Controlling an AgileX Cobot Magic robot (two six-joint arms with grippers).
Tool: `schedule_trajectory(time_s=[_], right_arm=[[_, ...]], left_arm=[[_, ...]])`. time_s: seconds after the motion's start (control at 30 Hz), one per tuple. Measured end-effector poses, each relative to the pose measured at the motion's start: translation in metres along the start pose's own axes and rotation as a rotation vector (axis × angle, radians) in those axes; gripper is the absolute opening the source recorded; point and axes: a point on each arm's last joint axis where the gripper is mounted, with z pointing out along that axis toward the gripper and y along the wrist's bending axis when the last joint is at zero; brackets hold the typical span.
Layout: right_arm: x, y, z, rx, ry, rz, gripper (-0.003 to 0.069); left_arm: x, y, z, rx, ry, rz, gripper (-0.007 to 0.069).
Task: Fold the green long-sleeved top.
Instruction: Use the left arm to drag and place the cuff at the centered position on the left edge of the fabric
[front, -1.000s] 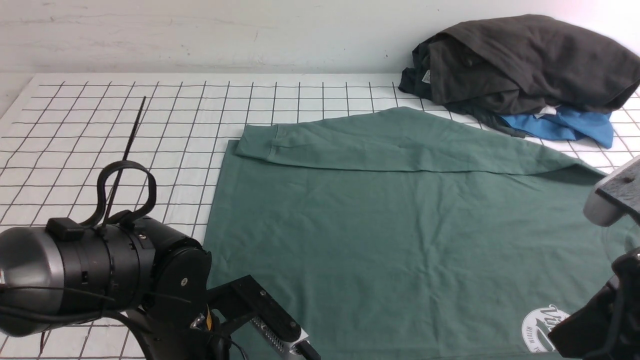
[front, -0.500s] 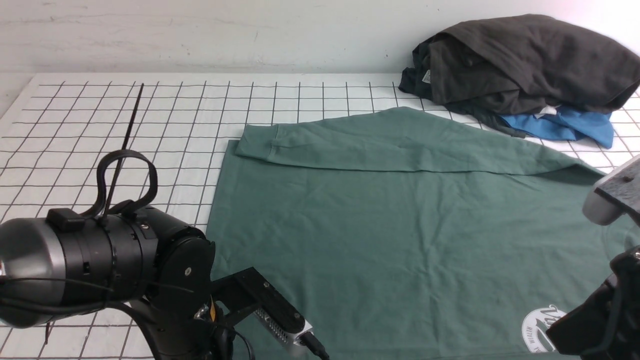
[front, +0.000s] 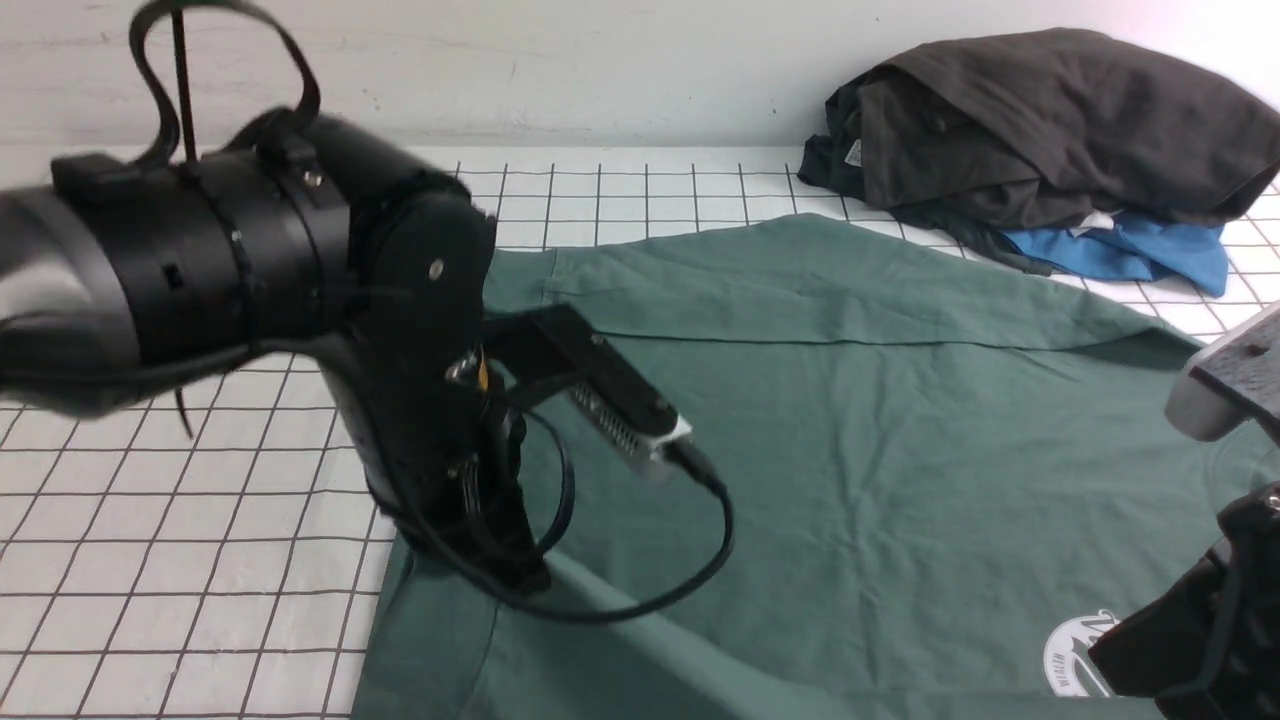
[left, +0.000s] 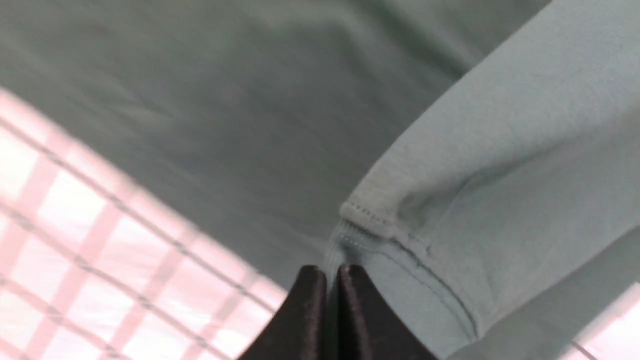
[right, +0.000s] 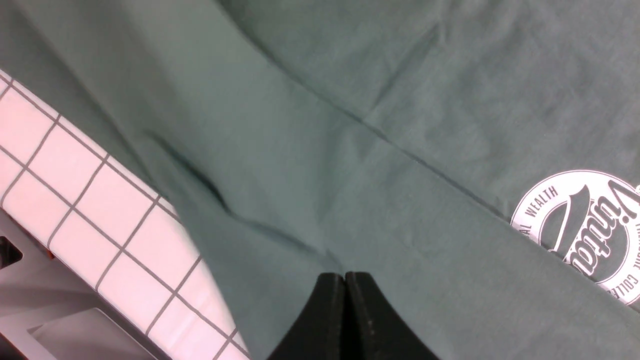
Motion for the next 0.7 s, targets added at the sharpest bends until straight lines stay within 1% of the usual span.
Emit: schedule_trajectory(time_s=[0.03,0.1,0.17,0.2,0.33,0.37,0.47,0.53,0.57,0.6,0.7], right_arm=[[0.000,0.000,0.000,0.000,0.000,0.000,-0.0014],[0.000,0.000,0.000,0.005,0.000,-0.002,-0.0014],[0.000,-0.001,0.000,0.010,0.000,-0.004,-0.0014],[0.000,-0.001,0.000,0.016,0.002,-0.005,-0.0014],[0.001,-0.003,0.000,0.032,0.009,-0.010,-0.0014],[0.001,-0.003,0.000,0.033,0.009,-0.010,-0.0014],[0.001,-0.004,0.000,0.040,0.012,-0.010,-0.0014],[0.001,-0.004,0.000,0.042,0.012,-0.010,-0.0014],[0.001,-0.004,0.000,0.042,0.012,-0.010,-0.0014],[0.001,-0.004,0.000,0.044,0.009,-0.011,-0.0014],[0.001,-0.005,0.000,0.056,0.010,-0.017,-0.0014]], left_arm=[[-0.001,0.001,-0.001,-0.005,-0.003,0.001,0.0005],[-0.023,0.013,-0.019,-0.070,-0.053,0.012,0.0005],[-0.031,0.017,-0.022,-0.089,-0.072,0.013,0.0005],[-0.041,0.023,-0.027,-0.107,-0.097,0.007,0.0005],[-0.057,0.048,-0.013,-0.115,-0.080,-0.046,0.0005],[-0.057,0.051,-0.011,-0.116,-0.077,-0.053,0.0005],[-0.058,0.072,0.008,-0.105,-0.035,-0.104,0.0005],[-0.057,0.085,0.025,-0.075,-0.002,-0.143,0.0005],[-0.056,0.085,0.026,-0.074,0.001,-0.145,0.0005],[-0.056,0.091,0.038,-0.049,0.021,-0.170,0.0006],[-0.055,0.099,0.058,-0.018,0.060,-0.199,0.0014]])
